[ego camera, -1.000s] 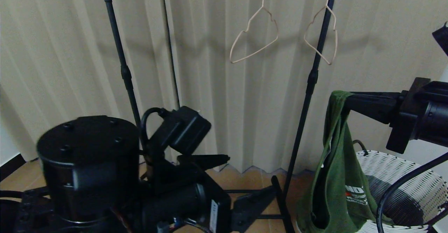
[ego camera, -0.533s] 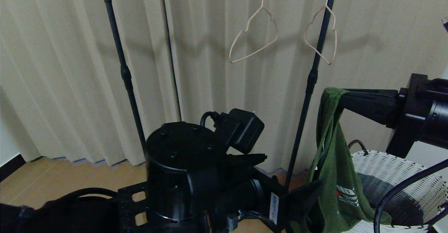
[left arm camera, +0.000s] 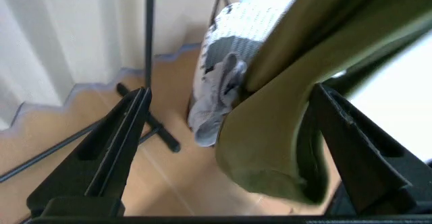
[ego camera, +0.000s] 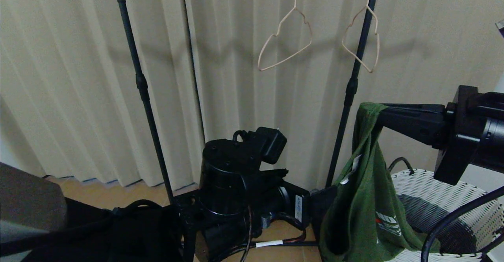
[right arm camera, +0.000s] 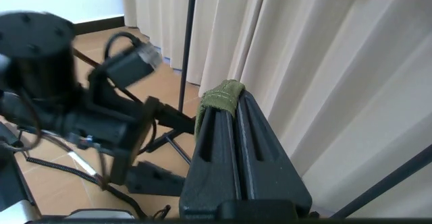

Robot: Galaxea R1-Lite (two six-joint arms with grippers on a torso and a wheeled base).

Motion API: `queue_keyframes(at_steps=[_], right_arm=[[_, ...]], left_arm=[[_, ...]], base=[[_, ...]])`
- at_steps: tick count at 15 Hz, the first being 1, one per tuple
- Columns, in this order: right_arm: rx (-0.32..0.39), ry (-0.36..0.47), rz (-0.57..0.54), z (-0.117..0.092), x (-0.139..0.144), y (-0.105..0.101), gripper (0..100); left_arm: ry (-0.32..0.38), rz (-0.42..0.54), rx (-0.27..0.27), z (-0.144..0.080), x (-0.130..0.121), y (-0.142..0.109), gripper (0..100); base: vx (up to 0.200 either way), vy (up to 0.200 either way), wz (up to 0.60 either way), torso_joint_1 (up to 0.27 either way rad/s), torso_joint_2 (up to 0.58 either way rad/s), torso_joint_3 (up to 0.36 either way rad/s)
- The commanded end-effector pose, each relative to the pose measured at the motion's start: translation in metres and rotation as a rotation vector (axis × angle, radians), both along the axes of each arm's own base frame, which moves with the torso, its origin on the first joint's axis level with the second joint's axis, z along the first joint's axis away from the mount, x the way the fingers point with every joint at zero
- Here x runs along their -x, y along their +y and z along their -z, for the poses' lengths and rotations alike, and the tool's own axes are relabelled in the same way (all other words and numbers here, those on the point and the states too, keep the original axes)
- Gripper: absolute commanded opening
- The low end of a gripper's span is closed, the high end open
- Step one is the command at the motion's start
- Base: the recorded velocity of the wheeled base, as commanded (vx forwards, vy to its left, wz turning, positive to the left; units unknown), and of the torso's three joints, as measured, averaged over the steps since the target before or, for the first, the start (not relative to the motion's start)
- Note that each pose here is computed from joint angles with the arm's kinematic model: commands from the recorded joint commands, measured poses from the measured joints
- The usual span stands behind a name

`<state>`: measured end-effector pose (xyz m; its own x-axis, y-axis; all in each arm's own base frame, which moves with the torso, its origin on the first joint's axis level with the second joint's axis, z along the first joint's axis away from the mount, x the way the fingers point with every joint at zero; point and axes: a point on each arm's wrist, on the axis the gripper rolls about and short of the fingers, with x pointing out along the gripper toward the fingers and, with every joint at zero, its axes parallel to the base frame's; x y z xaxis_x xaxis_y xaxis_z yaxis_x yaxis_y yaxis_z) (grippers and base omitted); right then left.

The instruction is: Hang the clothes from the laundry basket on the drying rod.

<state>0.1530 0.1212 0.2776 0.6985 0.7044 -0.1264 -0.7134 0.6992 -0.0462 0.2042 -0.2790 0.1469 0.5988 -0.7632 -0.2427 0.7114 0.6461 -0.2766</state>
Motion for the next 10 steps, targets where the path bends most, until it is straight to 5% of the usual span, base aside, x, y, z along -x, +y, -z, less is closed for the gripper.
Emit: queue_keyframes(at_steps=[1,10], right_arm=[[0.000,-0.001,-0.002,0.000,0.000,0.000,0],[-0.007,-0.011,-0.002,-0.003,0.001,0.000,0]], left_arm=[[0.014,-0.005,-0.019,0.008,-0.004,-0.002,100],[0.057,0.026,-0.090,0.031,0.008,-0.002,100]], base=[[0.000,0.000,0.00,0.000,0.00,0.000],[0.000,0.000,0.00,0.000,0.00,0.000]])
